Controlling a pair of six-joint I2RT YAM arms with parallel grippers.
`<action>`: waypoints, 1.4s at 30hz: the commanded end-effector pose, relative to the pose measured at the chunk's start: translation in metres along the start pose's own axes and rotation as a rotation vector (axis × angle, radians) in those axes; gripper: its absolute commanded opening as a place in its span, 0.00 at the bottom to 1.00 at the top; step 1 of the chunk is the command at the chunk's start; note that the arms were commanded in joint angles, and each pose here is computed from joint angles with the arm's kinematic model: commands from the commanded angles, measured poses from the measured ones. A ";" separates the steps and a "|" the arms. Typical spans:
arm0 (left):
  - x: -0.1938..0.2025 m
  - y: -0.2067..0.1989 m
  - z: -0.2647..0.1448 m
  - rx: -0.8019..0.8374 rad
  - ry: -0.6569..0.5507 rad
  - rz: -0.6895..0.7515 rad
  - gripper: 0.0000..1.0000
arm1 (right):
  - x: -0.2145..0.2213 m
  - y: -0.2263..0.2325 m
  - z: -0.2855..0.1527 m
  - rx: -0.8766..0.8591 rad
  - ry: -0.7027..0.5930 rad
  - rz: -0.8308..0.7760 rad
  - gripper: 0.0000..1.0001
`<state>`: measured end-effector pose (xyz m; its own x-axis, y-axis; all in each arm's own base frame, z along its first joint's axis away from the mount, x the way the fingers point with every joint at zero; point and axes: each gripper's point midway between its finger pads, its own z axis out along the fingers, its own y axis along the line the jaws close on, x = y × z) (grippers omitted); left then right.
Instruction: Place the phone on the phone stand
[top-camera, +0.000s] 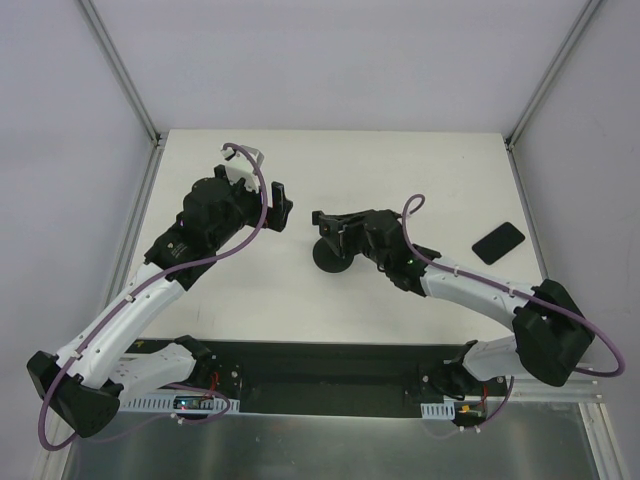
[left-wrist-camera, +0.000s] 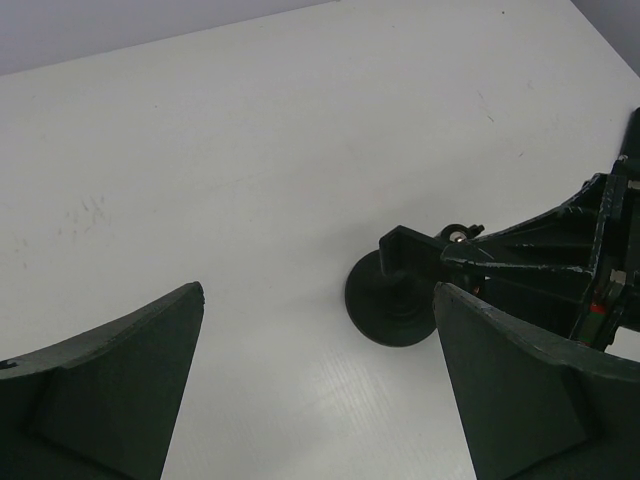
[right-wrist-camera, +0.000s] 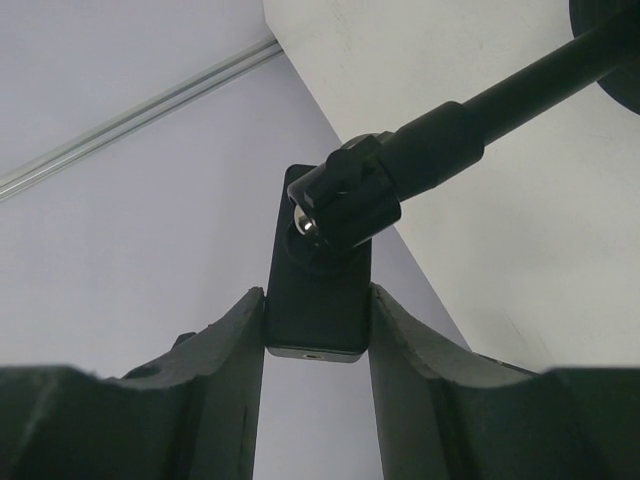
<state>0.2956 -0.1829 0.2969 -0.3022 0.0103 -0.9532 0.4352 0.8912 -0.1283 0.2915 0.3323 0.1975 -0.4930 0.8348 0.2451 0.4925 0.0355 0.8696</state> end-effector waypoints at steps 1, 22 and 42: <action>-0.013 -0.005 -0.001 0.015 -0.030 0.009 0.97 | -0.003 -0.001 0.005 -0.049 -0.007 -0.001 0.11; -0.009 -0.008 0.003 0.031 -0.012 0.011 0.97 | -0.010 -0.054 0.037 -0.118 0.240 -0.271 0.01; -0.003 -0.010 0.008 0.043 0.008 0.010 0.97 | -0.030 -0.077 0.034 -0.187 0.376 -0.515 0.01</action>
<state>0.2994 -0.1884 0.2856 -0.3314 0.0291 -0.9430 0.4435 0.8870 -0.1285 0.2949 0.3395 0.1743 -0.8413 0.5338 -0.0855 -0.0469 0.0854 0.9952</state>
